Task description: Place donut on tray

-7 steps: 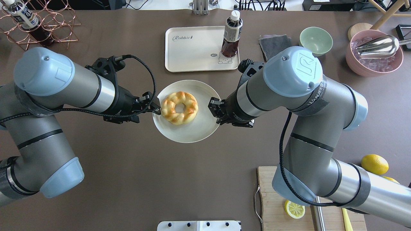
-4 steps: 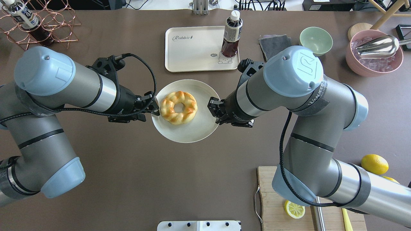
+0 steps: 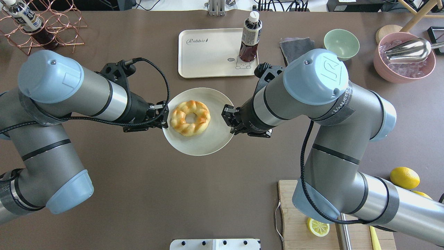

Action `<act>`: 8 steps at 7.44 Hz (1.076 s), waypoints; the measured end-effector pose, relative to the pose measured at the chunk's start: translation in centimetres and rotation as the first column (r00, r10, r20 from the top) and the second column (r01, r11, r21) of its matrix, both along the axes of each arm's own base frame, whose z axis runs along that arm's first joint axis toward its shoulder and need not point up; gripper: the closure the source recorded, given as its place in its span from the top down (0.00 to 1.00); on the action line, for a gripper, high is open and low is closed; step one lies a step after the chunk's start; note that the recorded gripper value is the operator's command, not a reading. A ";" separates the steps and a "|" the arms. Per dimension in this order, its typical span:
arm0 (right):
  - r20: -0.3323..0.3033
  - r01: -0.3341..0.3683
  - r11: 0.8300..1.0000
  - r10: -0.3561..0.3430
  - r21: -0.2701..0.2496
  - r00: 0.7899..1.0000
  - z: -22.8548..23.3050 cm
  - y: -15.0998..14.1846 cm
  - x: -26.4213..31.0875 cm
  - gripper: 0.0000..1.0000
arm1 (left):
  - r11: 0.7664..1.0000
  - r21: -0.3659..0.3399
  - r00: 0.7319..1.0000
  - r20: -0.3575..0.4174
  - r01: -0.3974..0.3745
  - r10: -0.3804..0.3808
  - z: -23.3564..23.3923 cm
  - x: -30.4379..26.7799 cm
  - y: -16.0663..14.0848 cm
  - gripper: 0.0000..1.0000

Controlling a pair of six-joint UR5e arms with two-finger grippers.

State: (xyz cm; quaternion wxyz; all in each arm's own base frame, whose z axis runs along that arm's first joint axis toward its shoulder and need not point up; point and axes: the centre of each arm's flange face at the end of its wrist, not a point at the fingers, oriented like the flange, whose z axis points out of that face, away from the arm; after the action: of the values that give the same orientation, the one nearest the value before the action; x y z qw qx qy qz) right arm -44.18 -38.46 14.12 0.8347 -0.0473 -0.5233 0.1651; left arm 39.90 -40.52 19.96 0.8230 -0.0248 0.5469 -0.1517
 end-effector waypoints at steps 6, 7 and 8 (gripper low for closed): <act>-0.041 -0.082 0.996 0.081 -0.026 0.996 3.8 -2.0 4.8 1.00 | 0.998 -0.025 0.998 0.038 0.054 -0.053 0.3 1.2 -5.3 0.00; -0.075 -0.097 0.995 0.095 -0.033 0.993 6.3 -2.7 6.4 1.00 | 0.996 -0.038 0.995 0.059 0.081 -0.079 0.8 1.8 -8.0 0.00; -0.120 -0.091 0.996 0.089 -0.014 0.989 9.3 -3.2 8.1 1.00 | 0.993 -0.049 0.992 0.075 0.108 -0.105 1.2 2.7 -11.1 0.00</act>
State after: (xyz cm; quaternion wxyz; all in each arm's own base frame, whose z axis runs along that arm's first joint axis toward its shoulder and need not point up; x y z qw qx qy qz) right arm -36.09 -41.67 23.39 0.8556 -0.0217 -0.4726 0.2101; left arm 42.56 -51.66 21.14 0.8320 -0.0119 0.5131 -0.2106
